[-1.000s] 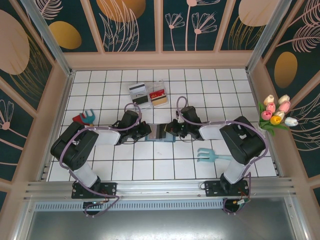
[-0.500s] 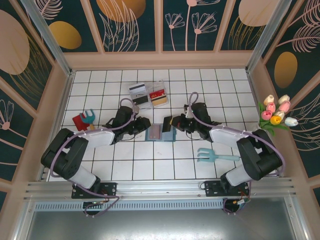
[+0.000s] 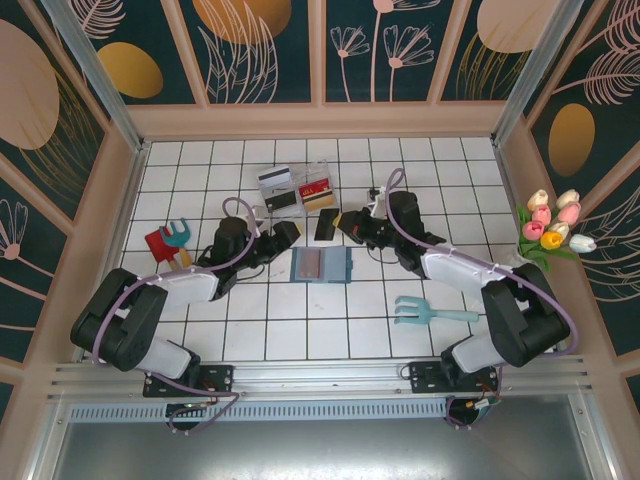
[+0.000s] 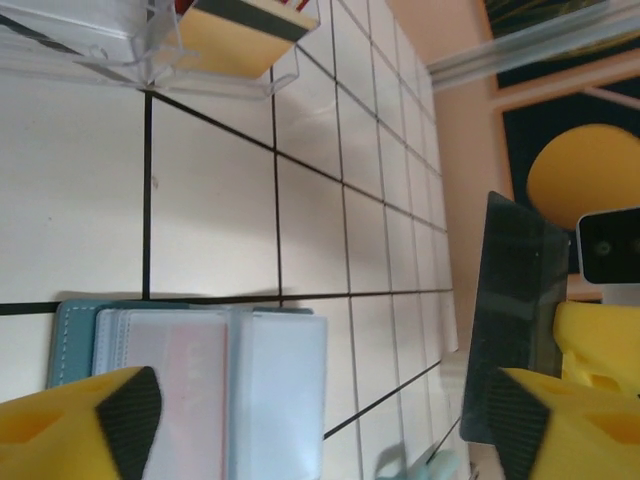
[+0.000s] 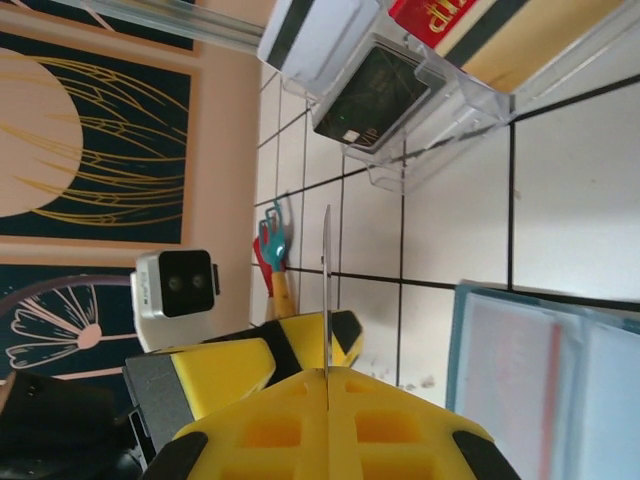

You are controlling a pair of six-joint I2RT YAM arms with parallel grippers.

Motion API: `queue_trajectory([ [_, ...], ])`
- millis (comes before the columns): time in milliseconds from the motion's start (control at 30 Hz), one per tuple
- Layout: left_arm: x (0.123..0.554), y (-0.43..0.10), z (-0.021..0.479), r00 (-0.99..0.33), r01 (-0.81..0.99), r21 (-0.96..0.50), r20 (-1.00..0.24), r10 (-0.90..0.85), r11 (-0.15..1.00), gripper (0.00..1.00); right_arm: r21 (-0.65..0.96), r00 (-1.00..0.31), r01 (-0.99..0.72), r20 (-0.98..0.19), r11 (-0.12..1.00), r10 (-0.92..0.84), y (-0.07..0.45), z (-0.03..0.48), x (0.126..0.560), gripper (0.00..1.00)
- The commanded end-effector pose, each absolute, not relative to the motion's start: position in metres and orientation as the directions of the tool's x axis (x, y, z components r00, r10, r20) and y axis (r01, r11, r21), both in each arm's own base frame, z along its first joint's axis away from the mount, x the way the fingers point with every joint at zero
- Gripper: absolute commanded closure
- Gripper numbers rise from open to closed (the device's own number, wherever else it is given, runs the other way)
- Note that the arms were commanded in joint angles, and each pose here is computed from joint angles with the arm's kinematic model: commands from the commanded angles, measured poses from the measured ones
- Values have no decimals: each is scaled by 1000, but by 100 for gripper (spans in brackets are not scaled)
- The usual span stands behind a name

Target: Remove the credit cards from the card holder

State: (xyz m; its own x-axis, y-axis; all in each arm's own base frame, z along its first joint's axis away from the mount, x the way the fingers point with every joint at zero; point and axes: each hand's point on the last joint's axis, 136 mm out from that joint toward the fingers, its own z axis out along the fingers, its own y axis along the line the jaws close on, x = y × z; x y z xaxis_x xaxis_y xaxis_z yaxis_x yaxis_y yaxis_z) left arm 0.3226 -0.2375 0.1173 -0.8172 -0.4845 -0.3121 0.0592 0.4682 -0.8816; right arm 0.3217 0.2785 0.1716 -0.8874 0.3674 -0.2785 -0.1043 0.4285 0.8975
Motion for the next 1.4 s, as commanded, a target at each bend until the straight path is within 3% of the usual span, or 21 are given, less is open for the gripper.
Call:
queue_trajectory([
  [0,329,-236,140,-790,125,-909,-333,-515,397,6,920,-878,-123,-276,372,391,284,191,333,100],
  [133,333,-228,136,-777,122,-912,-333,-534,390,1,923,-884,-110,-261,370,388,286,188,337,100],
  [400,333,-229,140,-814,123,-956,-252,-524,268,2,962,-897,-119,-211,248,388,294,188,338,100],
  [667,331,-235,168,-831,143,-970,-226,-509,198,2,953,-892,-200,-274,228,360,296,209,335,100],
  [900,312,-235,202,-851,155,-986,-165,-499,62,5,964,-909,-218,-258,153,328,304,217,324,100],
  [1133,313,-240,221,-859,191,-980,-195,-473,55,17,975,-936,-208,-222,80,273,320,227,312,100],
  [1367,316,-244,227,-867,213,-976,-205,-454,35,42,978,-946,-206,-208,35,248,330,236,314,100],
])
